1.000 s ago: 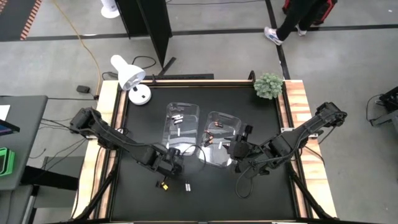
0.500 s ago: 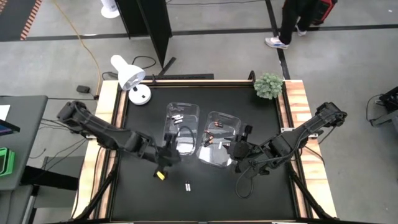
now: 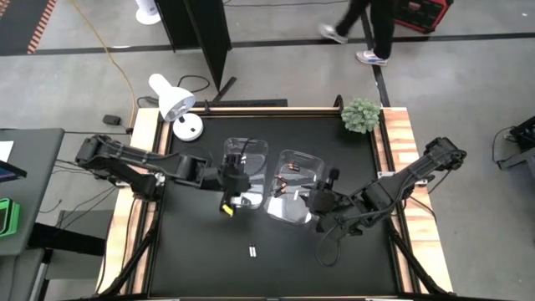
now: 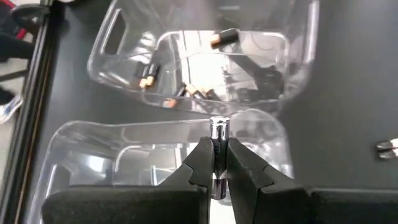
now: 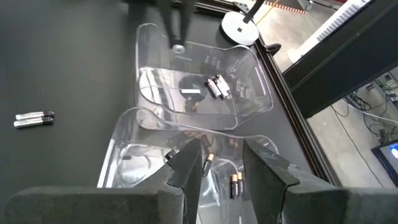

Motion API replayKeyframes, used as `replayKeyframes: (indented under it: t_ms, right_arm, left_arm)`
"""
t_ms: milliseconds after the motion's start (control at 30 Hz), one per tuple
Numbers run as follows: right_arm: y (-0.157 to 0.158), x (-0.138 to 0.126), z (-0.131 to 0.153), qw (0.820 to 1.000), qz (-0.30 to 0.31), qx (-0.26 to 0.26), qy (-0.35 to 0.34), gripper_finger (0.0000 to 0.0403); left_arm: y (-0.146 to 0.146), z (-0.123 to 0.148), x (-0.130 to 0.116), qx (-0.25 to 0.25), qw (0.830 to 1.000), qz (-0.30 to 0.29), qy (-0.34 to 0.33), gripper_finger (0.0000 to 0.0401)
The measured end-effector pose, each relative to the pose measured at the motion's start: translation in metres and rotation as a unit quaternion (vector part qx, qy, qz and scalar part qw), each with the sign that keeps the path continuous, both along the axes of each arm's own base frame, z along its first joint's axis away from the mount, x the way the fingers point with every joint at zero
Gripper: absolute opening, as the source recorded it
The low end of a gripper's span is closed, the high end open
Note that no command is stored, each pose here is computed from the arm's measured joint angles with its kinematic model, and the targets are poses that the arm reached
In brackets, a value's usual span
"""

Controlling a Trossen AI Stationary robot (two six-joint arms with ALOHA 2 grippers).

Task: Sort batteries
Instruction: Put the white battery into the left transparent bin

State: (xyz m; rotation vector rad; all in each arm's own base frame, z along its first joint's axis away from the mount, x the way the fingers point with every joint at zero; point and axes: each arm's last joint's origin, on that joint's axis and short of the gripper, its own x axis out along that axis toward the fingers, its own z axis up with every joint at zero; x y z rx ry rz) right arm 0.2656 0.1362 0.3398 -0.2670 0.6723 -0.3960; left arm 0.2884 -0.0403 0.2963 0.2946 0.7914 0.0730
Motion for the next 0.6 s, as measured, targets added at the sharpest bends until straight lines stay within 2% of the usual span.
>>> replayKeyframes:
  t_ms: [333, 467, 600]
  right_arm:
    - [0.009, -0.005, 0.000, 1.000, 0.011, 0.008, -0.003, 0.0132]
    - [0.010, -0.005, 0.000, 1.000, 0.011, 0.011, -0.004, 0.0132]
    - [0.010, -0.006, 0.000, 1.000, 0.010, 0.012, -0.005, 0.0132]
  left_arm:
    - [0.034, 0.000, 0.003, -0.003, 1.000, 0.007, 0.009, 0.0021]
    - [0.042, -0.004, 0.006, -0.015, 1.000, 0.003, 0.016, 0.0021]
    - [0.046, -0.008, 0.009, -0.006, 1.000, -0.002, 0.026, 0.0021]
